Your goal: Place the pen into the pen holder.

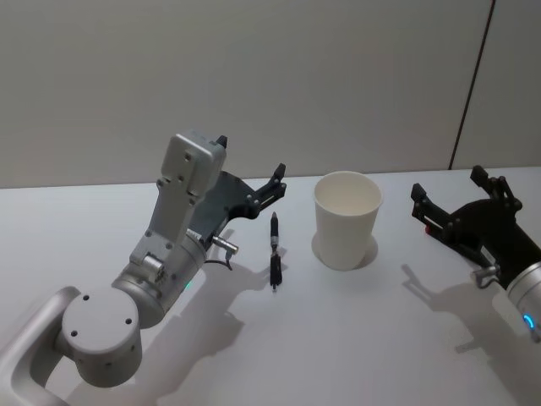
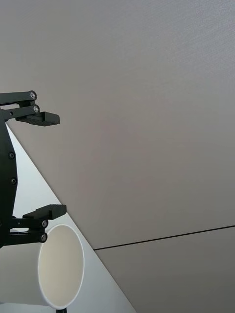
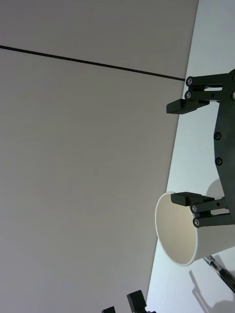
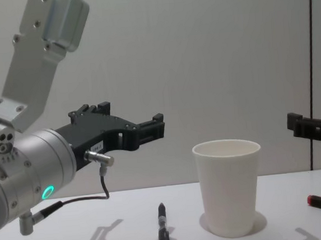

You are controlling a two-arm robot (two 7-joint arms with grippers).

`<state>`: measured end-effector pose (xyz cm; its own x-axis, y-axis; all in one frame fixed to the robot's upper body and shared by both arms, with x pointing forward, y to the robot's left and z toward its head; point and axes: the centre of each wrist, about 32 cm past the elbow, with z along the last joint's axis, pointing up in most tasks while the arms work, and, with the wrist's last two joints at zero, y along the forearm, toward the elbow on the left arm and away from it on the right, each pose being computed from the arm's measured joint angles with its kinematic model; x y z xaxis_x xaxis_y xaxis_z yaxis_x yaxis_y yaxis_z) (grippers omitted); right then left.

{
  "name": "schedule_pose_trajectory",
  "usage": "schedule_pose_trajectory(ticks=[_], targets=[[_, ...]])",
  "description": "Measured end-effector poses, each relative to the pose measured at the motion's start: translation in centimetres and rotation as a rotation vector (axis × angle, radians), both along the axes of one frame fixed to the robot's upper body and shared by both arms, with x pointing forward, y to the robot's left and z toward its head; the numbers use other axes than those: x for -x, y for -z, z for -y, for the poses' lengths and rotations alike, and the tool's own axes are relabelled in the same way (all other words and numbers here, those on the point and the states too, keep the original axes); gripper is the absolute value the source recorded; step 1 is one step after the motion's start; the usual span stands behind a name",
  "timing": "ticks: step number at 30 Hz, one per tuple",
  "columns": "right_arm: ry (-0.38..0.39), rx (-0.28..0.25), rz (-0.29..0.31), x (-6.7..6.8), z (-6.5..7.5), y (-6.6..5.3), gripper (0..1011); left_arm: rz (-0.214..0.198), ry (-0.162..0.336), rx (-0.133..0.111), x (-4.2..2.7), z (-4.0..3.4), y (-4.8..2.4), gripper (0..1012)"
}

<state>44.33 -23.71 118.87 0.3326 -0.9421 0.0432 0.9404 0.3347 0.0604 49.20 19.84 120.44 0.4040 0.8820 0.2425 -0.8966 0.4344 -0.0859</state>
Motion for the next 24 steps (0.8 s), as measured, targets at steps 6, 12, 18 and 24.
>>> schedule_pose_trajectory(ticks=[6, 12, 18, 24], targets=[[0.000, 0.000, 0.000, 0.00, 0.00, 0.00, 1001, 0.000, 0.000, 0.000, 0.00, 0.00, 0.00, 1001], [0.000, 0.000, 0.000, 0.00, 0.00, 0.00, 1001, 0.000, 0.000, 0.000, 0.00, 0.00, 0.00, 1001], [0.000, 0.000, 0.000, 0.00, 0.00, 0.00, 1001, 0.000, 0.000, 0.000, 0.00, 0.00, 0.00, 1001], [0.000, 0.000, 0.000, 0.00, 0.00, 0.00, 1001, 0.000, 0.000, 0.000, 0.00, 0.00, 0.00, 1001]])
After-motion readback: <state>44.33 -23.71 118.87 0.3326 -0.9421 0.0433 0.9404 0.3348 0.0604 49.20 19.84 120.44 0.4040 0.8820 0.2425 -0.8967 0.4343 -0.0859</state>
